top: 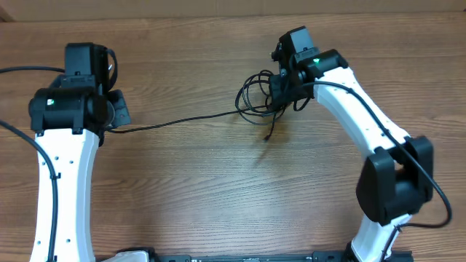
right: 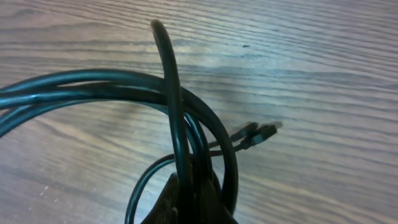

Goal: Untangle cables

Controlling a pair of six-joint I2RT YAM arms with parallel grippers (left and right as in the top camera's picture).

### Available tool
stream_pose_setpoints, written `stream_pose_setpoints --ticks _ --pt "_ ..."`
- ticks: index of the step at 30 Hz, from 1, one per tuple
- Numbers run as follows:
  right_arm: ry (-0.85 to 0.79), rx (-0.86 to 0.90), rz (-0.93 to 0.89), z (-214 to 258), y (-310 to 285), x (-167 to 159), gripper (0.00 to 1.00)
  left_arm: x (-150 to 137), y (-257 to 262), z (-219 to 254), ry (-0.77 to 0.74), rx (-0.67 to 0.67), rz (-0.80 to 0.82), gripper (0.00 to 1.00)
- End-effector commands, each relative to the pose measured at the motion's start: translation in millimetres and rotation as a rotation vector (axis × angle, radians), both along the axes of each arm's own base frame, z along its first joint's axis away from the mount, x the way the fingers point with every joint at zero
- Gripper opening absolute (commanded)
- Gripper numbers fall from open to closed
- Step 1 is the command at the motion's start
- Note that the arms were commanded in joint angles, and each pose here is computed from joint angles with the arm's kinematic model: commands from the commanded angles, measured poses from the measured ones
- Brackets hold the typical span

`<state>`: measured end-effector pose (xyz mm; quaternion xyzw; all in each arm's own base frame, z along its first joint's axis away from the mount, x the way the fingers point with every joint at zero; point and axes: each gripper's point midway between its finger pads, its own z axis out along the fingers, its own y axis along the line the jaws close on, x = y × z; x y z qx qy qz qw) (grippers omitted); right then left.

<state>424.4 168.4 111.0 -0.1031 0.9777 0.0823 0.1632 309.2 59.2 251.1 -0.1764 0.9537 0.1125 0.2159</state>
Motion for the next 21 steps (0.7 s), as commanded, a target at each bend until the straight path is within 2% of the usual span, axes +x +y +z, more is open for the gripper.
stream_pose_setpoints --ticks 1,2,3,4,5,10,12,14,18,21 --pt "0.008 -0.047 -0.091 -16.7 -28.3 13.7 0.04 -3.8 8.1 14.7 -0.051 0.003 0.002 0.15" --pt "0.017 -0.030 -0.086 -17.8 -25.9 12.8 0.29 -0.5 1.4 14.2 -0.063 -0.034 -0.016 0.33" --pt "0.030 0.000 -0.075 -18.3 -20.8 11.0 0.77 3.8 -6.9 13.5 -0.077 -0.079 -0.039 0.68" --pt "0.040 0.033 -0.061 -17.6 -14.6 9.2 1.00 8.8 -16.6 13.9 -0.096 -0.129 -0.066 0.93" --pt "0.045 0.071 -0.048 -15.6 -7.7 8.6 1.00 13.9 -26.4 14.7 -0.115 -0.180 -0.094 1.00" --pt "0.059 0.246 0.054 5.4 36.4 1.4 1.00 42.3 -82.9 29.8 -0.228 -0.381 -0.321 1.00" --pt "0.083 0.295 0.100 10.9 55.4 -8.6 1.00 48.4 -100.0 36.3 -0.262 -0.415 -0.378 1.00" --pt "0.118 0.316 0.146 11.4 74.2 -24.0 1.00 52.8 -114.1 41.7 -0.288 -0.420 -0.424 1.00" --pt "0.123 0.229 0.198 -3.3 97.9 -45.1 1.00 54.5 -131.6 45.2 -0.302 -0.407 -0.478 1.00" --pt "0.127 0.163 0.100 -14.0 103.0 -48.8 1.00 52.7 -130.6 41.9 -0.286 -0.374 -0.472 1.00"
